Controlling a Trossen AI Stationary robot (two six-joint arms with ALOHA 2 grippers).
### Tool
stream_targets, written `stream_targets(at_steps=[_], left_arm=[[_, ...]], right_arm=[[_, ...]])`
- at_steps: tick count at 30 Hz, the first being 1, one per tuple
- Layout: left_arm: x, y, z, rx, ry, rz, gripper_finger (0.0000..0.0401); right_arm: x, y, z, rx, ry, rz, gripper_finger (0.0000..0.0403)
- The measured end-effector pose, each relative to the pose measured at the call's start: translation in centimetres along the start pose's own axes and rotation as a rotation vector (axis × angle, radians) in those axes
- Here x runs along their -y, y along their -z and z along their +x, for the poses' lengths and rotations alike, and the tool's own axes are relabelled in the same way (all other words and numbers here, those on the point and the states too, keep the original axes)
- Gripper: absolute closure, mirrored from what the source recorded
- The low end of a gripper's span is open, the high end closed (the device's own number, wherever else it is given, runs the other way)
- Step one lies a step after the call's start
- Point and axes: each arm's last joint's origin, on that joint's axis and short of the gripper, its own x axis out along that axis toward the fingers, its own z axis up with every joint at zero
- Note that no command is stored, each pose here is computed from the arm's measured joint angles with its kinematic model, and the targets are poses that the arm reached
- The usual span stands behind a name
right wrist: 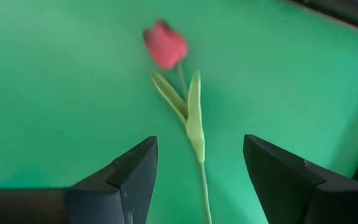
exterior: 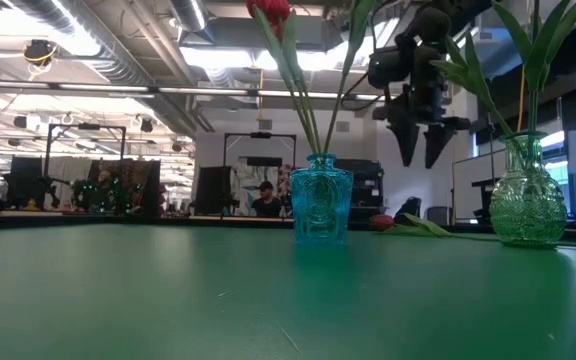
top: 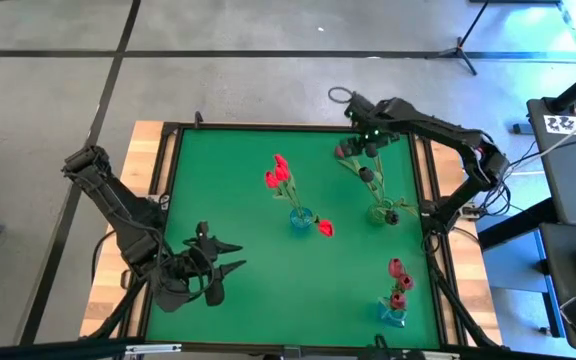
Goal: Sort flowers into vase by color
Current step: Put the dark red flower in the bottom blue vase
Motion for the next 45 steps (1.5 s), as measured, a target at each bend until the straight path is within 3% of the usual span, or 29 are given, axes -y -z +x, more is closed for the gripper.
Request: stream_targets(at_steps=[4,9,28,45], left_arm=[[0.2,0.2,-0.4,0.004,0.012,-0.009,0.0249],[0.4,0.4,-0.9,0.010,0.025,-0.001,0.0249],[0.4,0.3,-0.9,0.025,0.008,0.009,0.0249],[0.4,0.3,-0.9,0.028,0.007,-0.005,0.0249]], right_arm=[[-1.0,2.2,2.1,-0.036,0.075,-0.070,0.0167],[-1.8,4.7,5.3,-0.052,0.081,-0.124,0.0167],[-0.1,6.3,10.6,0.052,0.077,-0.094,0.0175],[0.2,7.1,11.5,0.069,0.026,-0.119,0.0391]])
